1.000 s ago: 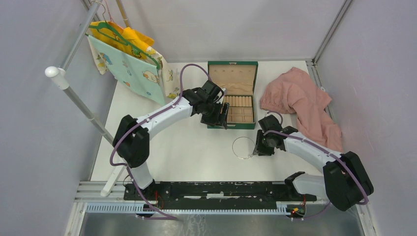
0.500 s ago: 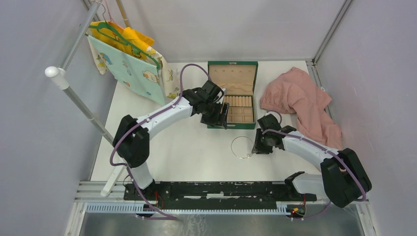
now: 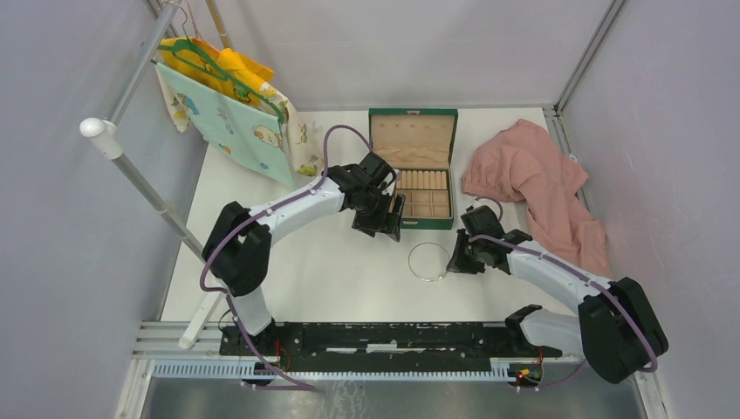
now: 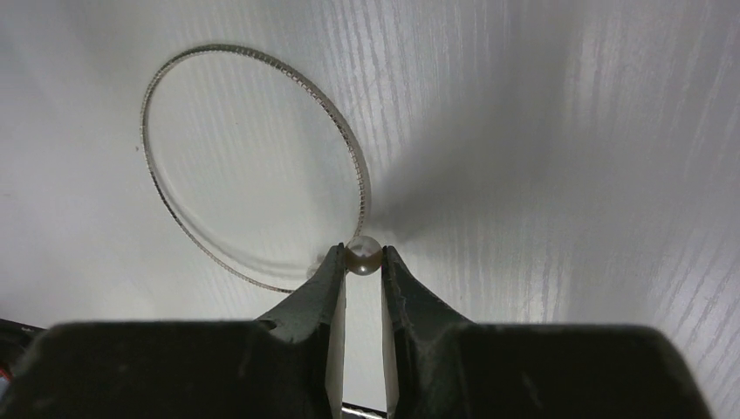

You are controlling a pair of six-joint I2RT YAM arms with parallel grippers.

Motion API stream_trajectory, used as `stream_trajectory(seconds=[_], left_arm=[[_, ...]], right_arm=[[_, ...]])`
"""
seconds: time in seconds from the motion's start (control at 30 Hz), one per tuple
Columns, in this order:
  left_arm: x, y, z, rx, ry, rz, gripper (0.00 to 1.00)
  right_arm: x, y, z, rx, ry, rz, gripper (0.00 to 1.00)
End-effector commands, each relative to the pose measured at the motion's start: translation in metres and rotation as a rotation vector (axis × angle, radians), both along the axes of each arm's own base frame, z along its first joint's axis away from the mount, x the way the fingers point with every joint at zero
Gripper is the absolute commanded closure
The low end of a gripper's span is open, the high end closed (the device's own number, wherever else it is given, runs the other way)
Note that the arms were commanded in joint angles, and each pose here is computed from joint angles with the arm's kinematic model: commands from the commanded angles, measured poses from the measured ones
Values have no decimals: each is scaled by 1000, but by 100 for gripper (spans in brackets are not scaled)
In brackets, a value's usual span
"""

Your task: Organize the mixed jewelry

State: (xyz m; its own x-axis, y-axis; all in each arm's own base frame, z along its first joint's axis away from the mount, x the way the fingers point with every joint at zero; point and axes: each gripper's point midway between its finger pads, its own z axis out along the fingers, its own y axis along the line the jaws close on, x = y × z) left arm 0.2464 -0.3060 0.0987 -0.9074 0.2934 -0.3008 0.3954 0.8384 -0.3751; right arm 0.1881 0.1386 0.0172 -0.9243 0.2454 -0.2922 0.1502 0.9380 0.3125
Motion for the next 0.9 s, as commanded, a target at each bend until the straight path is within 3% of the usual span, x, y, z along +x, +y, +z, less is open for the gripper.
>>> stream_trajectory(seconds=[0.0,0.37,0.6,0.7,0.87], left_arm=[[-4,-6,-4,-31,10,-39,23],[-26,-20,-11,-148,116,-82,14],[-31,-32,-21,-199,180,-56,16],[-30,-36,-26,-207,195,-41,20],[-33,-49,-24,-258,219,-43,42]], right_arm=[[10,10,19,63,-101,35,100],[12,22,44,171,-215,75,100],[13,34,59,257,-274,103,100],[12,36,61,276,-281,100,100],[11,36,62,281,-286,98,100]])
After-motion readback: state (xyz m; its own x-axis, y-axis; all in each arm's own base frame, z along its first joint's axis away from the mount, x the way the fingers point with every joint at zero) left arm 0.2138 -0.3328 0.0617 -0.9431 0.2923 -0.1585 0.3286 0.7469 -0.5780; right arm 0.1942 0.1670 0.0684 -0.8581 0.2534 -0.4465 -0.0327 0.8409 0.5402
